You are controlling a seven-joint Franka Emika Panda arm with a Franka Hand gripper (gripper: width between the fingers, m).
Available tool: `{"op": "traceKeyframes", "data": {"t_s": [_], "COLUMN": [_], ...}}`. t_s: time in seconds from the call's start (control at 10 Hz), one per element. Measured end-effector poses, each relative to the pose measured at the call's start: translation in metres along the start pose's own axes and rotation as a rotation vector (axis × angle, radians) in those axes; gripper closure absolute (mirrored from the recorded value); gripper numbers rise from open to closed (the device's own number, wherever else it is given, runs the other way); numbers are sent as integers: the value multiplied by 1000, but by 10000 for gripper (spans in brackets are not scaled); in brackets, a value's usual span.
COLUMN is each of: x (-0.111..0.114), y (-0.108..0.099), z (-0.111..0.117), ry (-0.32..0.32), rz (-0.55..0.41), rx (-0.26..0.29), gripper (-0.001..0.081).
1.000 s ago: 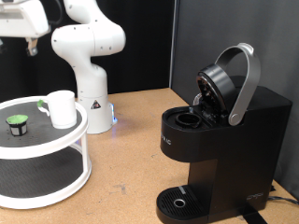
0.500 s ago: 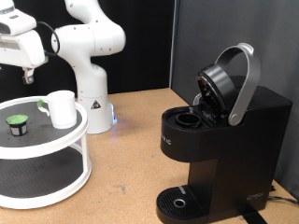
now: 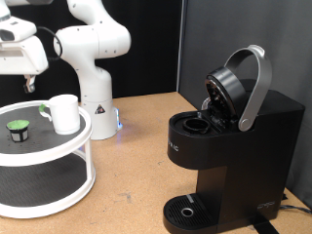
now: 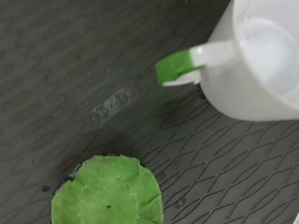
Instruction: Make a cup of coffee with the keurig machine
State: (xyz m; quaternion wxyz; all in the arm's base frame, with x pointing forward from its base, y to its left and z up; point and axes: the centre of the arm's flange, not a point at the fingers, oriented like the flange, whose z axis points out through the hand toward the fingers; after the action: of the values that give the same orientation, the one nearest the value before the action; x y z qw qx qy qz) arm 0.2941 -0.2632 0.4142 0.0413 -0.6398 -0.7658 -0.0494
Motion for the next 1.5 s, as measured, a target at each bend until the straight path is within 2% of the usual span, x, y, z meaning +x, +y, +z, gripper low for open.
{"op": "traceKeyframes", "data": {"t_s": [0.4, 0.9, 1.2, 1.5], "x": [-4, -8, -5, -5], "y": [3, 6, 5, 5], "z": [36, 71, 87, 94], "ry": [-44, -69, -71, -74], "rz": [-3, 4, -2, -7], "rx": [13, 25, 35, 30], "gripper": [3, 3, 3, 3]}}
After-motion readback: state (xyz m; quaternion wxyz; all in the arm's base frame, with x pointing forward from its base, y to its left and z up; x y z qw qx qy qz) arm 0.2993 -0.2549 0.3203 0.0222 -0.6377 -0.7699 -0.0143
